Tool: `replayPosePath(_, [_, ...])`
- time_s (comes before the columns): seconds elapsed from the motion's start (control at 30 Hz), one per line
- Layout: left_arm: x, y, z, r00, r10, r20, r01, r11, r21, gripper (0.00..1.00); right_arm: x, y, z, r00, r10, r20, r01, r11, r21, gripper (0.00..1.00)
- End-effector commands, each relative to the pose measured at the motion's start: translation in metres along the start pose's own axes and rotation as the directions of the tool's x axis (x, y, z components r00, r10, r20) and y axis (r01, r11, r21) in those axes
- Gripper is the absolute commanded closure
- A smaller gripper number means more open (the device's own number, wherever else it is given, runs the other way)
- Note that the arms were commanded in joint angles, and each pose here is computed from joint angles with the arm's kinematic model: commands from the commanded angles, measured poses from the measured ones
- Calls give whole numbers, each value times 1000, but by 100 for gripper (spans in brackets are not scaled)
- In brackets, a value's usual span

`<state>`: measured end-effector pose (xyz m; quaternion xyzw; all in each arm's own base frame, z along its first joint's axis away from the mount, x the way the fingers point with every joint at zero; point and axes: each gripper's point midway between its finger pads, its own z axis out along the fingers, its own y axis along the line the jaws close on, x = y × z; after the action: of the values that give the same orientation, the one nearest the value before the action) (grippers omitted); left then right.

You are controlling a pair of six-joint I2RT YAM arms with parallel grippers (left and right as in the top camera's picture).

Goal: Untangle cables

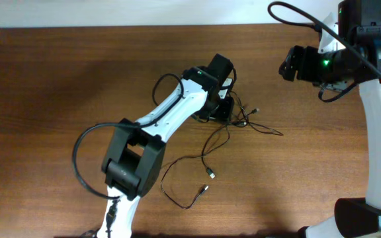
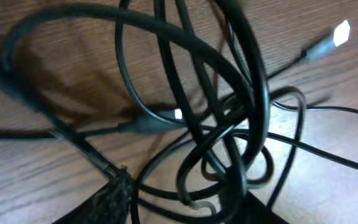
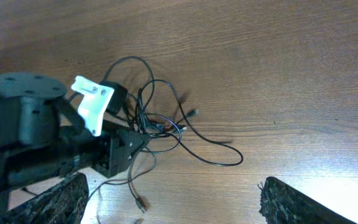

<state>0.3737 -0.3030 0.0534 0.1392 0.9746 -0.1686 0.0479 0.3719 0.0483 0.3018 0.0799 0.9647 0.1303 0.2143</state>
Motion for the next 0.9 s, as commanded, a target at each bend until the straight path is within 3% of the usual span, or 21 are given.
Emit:
replayPosePath(0.0, [-4, 0, 8, 1000, -10, 10, 10, 1000, 4, 83, 1, -4, -3, 1000, -7, 7, 7, 1000, 14, 10])
replayPosePath(0.03, [-5, 0, 8, 1000, -10, 15, 10, 1000, 6, 96, 1, -4, -3, 1000, -7, 6, 7, 1000, 14, 10])
replayPosePath(0.07, [-8, 1, 5, 1000, -13, 20, 13, 1000, 7, 100, 2, -4, -3, 1000, -7, 5, 7, 1000, 14, 10])
replayPosePath(0.23, [-35, 7, -69, 994, -44, 100, 42, 999, 17, 100, 2, -4, -3, 1000, -7, 4, 6, 1000, 14, 9])
replayPosePath(0.33, [-43, -5, -149, 977, 19, 212, -27, 999, 35, 100, 3, -1, 3, 1000, -4, -16, 4, 1000, -7, 9])
replayPosePath(0.5, [-33, -36, -242, 921, 58, 386, -104, 990, 100, 100, 6, 48, 24, 989, -117, -92, 84, 951, -299, 10])
replayPosePath(0.67, [-24, -44, -255, 916, 66, 395, -128, 983, 132, 100, 6, 109, 28, 964, -265, -7, 235, 868, -436, 13])
replayPosePath(0.87, [-18, -59, -262, 914, 120, 388, -223, 947, 232, 100, 12, 117, 89, 973, -175, -149, 108, 921, -373, 20])
